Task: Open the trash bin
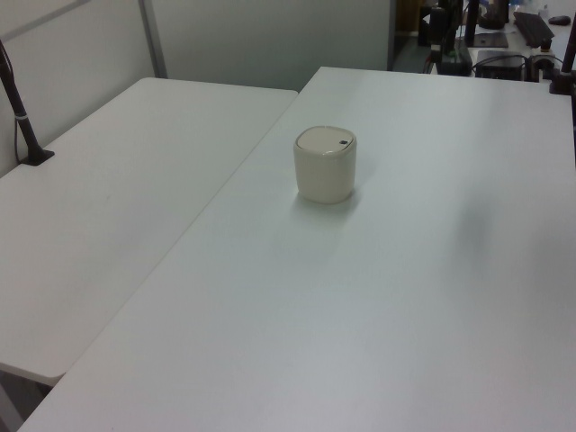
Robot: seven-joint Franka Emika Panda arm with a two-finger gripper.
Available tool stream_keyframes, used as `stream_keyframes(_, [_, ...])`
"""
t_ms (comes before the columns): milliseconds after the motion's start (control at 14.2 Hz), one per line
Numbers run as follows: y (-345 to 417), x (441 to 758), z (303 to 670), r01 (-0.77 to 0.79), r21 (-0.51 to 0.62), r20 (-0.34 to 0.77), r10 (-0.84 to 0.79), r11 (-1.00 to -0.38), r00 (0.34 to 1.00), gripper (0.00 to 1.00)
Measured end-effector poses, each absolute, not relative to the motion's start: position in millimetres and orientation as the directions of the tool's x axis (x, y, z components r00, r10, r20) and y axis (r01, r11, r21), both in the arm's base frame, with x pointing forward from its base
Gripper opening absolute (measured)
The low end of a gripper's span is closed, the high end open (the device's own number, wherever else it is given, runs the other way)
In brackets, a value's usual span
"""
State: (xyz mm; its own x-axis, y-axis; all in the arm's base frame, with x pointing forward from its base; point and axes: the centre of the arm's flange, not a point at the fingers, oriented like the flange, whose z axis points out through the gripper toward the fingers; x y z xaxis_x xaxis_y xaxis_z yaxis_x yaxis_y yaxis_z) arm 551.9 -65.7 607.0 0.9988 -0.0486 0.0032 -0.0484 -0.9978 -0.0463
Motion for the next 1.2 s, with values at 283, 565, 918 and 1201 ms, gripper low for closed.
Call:
stream_keyframes(283, [-61,565,604,-0.039,-0.043,0.004,-0.039,-0.998,0.999,1.00])
stream_keyframes(565, [-61,580,585,-0.037,-0.041,-0.025,-0.036,-0.998,0.999,1.00])
stream_keyframes(918, [-33,595,567,0.017,-0.039,-0.034,0.018,-0.999,0.999,0.98])
stream_keyframes(1201, [7,634,535,0.070,-0.056,0.083,0.065,-0.996,0.994,0.45])
